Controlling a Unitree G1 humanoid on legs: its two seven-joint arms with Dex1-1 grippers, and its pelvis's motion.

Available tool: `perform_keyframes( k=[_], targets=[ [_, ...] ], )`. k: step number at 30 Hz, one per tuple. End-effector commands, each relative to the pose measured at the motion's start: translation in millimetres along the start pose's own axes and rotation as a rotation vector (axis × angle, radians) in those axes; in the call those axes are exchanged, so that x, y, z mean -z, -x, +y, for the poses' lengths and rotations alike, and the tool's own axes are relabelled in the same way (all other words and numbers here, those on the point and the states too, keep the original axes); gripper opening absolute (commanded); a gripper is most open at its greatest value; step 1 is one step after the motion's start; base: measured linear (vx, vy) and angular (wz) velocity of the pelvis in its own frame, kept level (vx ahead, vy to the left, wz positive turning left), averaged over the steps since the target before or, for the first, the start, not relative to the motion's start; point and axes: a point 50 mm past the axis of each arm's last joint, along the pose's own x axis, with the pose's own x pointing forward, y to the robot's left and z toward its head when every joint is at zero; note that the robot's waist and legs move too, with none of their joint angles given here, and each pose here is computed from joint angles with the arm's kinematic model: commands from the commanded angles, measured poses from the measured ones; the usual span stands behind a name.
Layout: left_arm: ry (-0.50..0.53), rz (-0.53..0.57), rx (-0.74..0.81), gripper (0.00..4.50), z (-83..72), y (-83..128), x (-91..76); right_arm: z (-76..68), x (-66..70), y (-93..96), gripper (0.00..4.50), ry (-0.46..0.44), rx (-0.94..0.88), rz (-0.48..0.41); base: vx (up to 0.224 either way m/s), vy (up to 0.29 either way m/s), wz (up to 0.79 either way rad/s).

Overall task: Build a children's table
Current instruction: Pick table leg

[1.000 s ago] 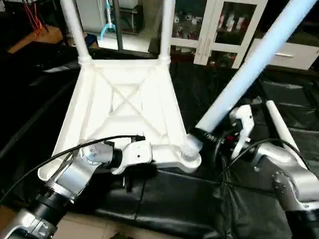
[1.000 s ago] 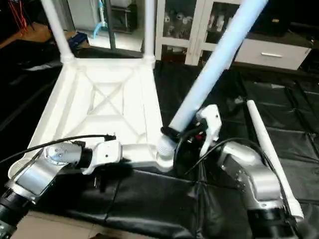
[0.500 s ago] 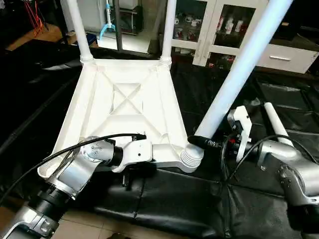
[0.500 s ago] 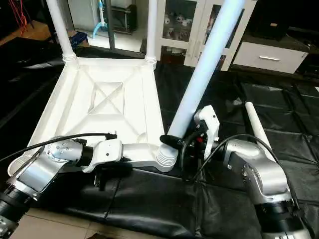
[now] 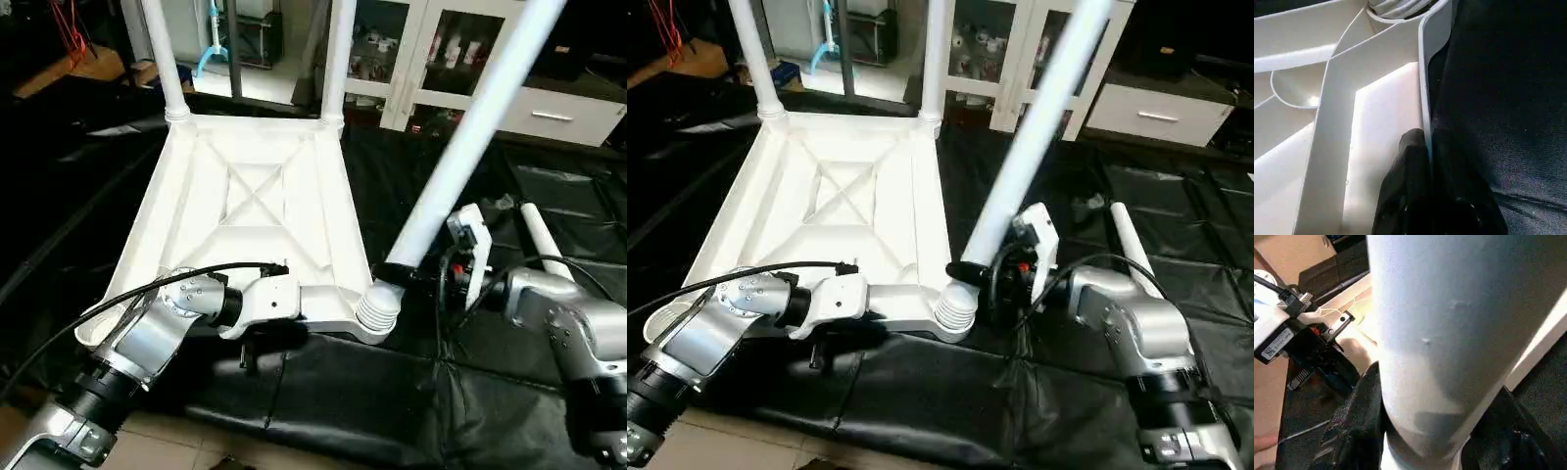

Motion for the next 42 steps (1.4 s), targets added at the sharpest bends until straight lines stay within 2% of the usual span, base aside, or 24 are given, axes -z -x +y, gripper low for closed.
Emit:
perform_keyframes(
  k=[1,5,7,15,21,25,27,33,37,42],
  targets=[
    [-0.037,-0.076,0.007,0.01,1.3,-3.6,-12.8,-9.4,5.3,4.1,1.83,0.047,0.092,0.076,0.0,0.0,0.0],
    [-0.039,-0.07,0.019,0.01,1.1,-2.3,-12.1,-5.4,5.2,-2.9,1.83,0.161,0.098,0.112,0.0,0.0,0.0],
    [-0.038,-0.069,0.021,0.01,0.7,-2.1,-11.8,-4.7,5.3,-4.3,1.83,0.186,0.107,0.112,0.0,0.0,0.0],
    [-0.025,-0.06,0.055,0.01,-1.7,-1.4,-10.4,-3.7,8.1,-5.9,1.83,0.196,0.113,0.102,0.0,0.0,0.0],
    [-0.027,-0.056,0.07,0.01,-3.5,-1.5,-10.1,-7.6,18.1,-3.1,1.83,0.211,0.129,0.135,0.0,0.0,0.0],
    [-0.027,-0.056,0.074,0.01,-4.2,-2.1,-10.2,-6.7,25.4,-5.0,1.83,0.277,0.135,0.178,0.0,0.0,0.0],
    [-0.026,-0.059,0.075,0.01,-4.4,-2.8,-10.8,-0.9,27.2,-8.9,1.83,0.294,0.102,0.175,0.0,0.0,0.0],
    [-0.026,-0.057,0.075,0.01,-4.6,-2.9,-10.9,6.1,27.6,-12.3,1.83,0.291,0.062,0.149,0.0,0.0,0.0],
    [-0.027,-0.055,0.074,0.01,-4.5,-2.8,-10.8,1.8,30.3,-8.3,1.83,0.275,0.087,0.148,0.0,0.0,0.0],
    [-0.029,-0.053,0.072,0.01,-4.1,-2.1,-10.3,-7.0,28.1,-0.1,1.83,0.196,0.143,0.087,0.0,0.0,0.0]
  ],
)
